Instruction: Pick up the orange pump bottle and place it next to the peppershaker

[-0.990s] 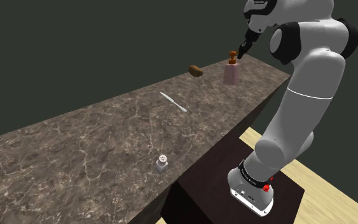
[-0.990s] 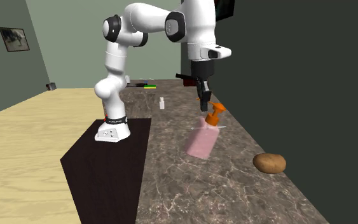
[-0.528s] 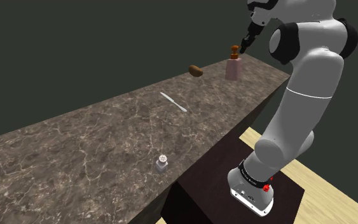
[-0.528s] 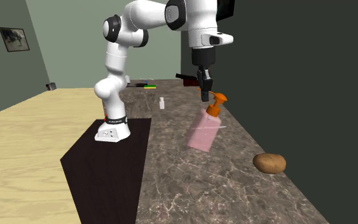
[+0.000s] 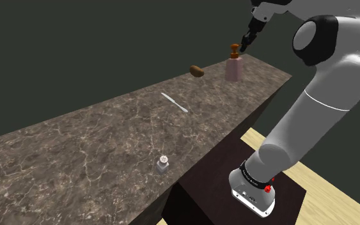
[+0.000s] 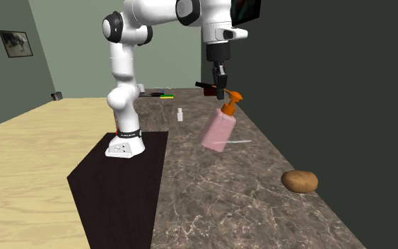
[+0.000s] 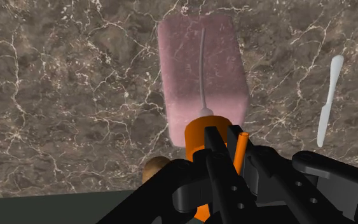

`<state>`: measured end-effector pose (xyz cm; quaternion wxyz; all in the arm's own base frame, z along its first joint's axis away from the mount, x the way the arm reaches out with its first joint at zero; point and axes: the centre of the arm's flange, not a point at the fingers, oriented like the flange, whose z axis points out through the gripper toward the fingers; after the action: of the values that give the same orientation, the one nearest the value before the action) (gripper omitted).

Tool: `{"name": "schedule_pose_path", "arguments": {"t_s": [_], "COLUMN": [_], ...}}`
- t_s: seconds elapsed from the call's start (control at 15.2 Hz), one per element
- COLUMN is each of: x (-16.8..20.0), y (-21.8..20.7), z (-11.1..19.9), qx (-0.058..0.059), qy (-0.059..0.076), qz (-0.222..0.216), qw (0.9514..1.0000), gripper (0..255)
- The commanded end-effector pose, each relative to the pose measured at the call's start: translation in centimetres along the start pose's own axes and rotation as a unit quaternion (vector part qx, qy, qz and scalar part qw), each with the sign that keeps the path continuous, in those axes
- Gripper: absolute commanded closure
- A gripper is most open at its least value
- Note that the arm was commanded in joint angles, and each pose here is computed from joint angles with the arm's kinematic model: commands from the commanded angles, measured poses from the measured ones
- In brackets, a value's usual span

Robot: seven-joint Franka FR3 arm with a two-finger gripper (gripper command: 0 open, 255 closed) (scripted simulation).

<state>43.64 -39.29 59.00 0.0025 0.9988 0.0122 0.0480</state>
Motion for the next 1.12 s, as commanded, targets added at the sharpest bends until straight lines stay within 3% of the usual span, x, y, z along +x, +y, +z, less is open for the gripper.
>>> {"name": "schedule_pose_path", "arguments": {"t_s": [0.0,1.06], "x": [-0.1,-3.2], "y": [-2.5,-23.0], "z": [-0.3,-4.6], "qx": [-0.001,-0.001], "qy": [0.0,0.0], "qz": [0.001,0.001], "qw": [1.0,1.0], "gripper": [255,255]}}
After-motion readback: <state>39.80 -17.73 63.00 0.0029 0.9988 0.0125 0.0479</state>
